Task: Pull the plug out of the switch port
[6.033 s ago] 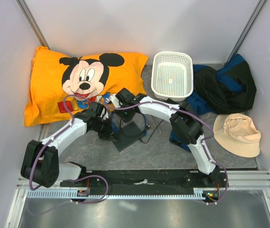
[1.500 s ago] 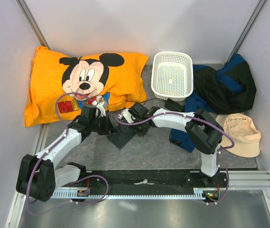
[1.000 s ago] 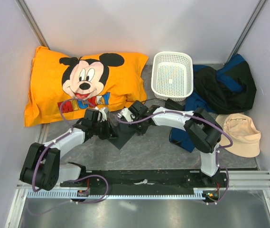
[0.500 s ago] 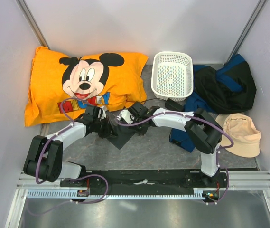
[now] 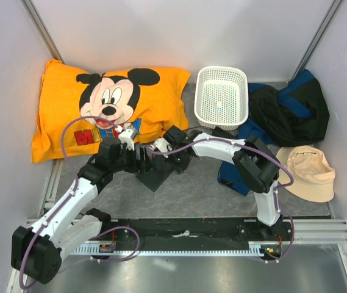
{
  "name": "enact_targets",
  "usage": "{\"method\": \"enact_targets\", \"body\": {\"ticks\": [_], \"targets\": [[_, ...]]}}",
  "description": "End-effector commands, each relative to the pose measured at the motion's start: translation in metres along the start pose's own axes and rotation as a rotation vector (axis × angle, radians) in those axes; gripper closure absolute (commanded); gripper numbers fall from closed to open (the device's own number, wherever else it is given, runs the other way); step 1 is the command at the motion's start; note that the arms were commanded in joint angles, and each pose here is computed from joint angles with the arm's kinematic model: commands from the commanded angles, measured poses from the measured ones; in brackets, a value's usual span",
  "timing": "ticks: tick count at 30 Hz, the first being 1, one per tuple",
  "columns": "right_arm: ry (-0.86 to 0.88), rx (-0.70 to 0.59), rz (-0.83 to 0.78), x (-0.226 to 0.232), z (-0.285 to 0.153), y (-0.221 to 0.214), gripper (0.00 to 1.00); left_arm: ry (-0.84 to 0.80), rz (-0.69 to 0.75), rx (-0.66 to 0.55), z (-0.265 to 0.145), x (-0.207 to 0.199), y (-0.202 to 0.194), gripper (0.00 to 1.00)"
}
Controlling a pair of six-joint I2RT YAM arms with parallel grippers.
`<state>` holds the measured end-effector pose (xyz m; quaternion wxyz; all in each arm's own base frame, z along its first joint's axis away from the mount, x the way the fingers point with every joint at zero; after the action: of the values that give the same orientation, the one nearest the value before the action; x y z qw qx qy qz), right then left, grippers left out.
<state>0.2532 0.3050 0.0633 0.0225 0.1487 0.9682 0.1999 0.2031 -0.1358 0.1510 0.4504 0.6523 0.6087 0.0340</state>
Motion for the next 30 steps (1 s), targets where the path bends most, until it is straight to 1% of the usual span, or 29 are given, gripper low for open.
{"method": "enact_targets", "body": {"ticks": [1, 2, 3, 4, 5, 6, 7, 8, 10, 11, 13, 14, 15, 17, 18, 19, 20, 22, 23, 24, 27, 28, 30], "targets": [[0.107, 0.124, 0.089, -0.002, 0.015, -0.022, 1.0, 0.008, 0.261, -0.138, -0.024, -0.005, 0.028, 0.14], [0.13, 0.11, 0.107, -0.004, 0.015, -0.019, 1.0, 0.005, 0.286, -0.165, -0.029, -0.007, 0.033, 0.14], [0.142, 0.117, 0.135, -0.009, 0.018, -0.024, 1.0, 0.0, 0.35, -0.187, -0.034, -0.009, 0.037, 0.15], [0.156, 0.113, 0.148, -0.011, 0.018, -0.024, 1.0, -0.042, 0.402, -0.215, -0.041, -0.017, 0.038, 0.16], [0.165, 0.104, 0.164, -0.014, 0.018, -0.022, 1.0, -0.072, 0.462, -0.217, -0.044, -0.021, 0.037, 0.16], [0.17, 0.106, 0.182, -0.019, 0.02, -0.025, 1.0, -0.089, 0.557, -0.207, -0.044, -0.022, 0.034, 0.17], [0.175, 0.106, 0.191, -0.021, 0.019, -0.025, 1.0, -0.133, 0.622, -0.179, -0.042, -0.03, 0.025, 0.17], [0.178, 0.1, 0.199, -0.025, 0.02, -0.023, 1.0, -0.138, 0.714, -0.165, -0.038, -0.03, 0.02, 0.18], [0.192, 0.1, 0.205, -0.025, 0.019, -0.023, 1.0, -0.17, 0.846, -0.11, -0.027, -0.033, 0.0, 0.19], [0.2, 0.097, 0.198, -0.025, 0.018, -0.021, 1.0, -0.162, 0.919, -0.082, -0.018, -0.028, -0.008, 0.19], [0.209, 0.103, 0.202, -0.024, 0.017, -0.022, 1.0, -0.143, 1.005, -0.084, -0.007, -0.028, -0.013, 0.2], [0.214, 0.109, 0.202, -0.022, 0.017, -0.023, 1.0, -0.12, 1.056, -0.058, 0.002, -0.023, -0.017, 0.2], [0.208, 0.112, 0.204, -0.023, 0.016, -0.023, 1.0, -0.104, 1.079, -0.029, 0.009, -0.016, -0.025, 0.21], [0.186, 0.12, 0.21, -0.024, 0.016, -0.026, 1.0, -0.081, 1.096, -0.042, 0.018, -0.016, -0.025, 0.24], [0.137, 0.12, 0.223, -0.029, 0.016, -0.025, 1.0, -0.079, 1.093, -0.028, 0.024, -0.016, -0.028, 0.26], [0.119, 0.126, 0.24, -0.029, 0.017, -0.03, 1.0, -0.079, 1.102, -0.039, 0.027, -0.02, -0.029, 0.32], [0.101, 0.109, 0.247, -0.031, 0.013, -0.028, 1.0, -0.084, 1.103, -0.056, 0.03, -0.023, -0.029, 0.35], [0.076, 0.086, 0.269, -0.032, 0.014, -0.026, 1.0, -0.099, 1.129, -0.038, 0.036, -0.027, -0.038, 0.4], [0.072, 0.074, 0.28, -0.034, 0.013, -0.024, 1.0, -0.111, 1.144, -0.035, 0.038, -0.027, -0.043, 0.4], [0.078, 0.067, 0.29, -0.032, 0.013, -0.022, 1.0, -0.087, 1.151, -0.012, 0.041, -0.023, -0.046, 0.41], [0.095, 0.062, 0.308, -0.031, 0.015, -0.021, 1.0, -0.064, 1.137, 0.039, 0.049, -0.018, -0.053, 0.43], [0.097, 0.062, 0.316, -0.031, 0.015, -0.02, 1.0, -0.044, 1.125, 0.073, 0.054, -0.013, -0.057, 0.44], [0.107, 0.066, 0.326, -0.029, 0.017, -0.021, 1.0, -0.054, 1.094, 0.071, 0.056, -0.018, -0.056, 0.45]]}}
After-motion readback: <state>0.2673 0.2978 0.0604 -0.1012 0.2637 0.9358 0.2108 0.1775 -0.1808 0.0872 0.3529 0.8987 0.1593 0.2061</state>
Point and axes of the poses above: each gripper's point midway between its finger pads, its own z axis out along the fingers, its own x axis along the line the jaws close on, y = z × x, the point moved 5 cm from there along -z, back along the fingers, and after that the axes turned 7 degrees about -z, right-handed, at the moved point
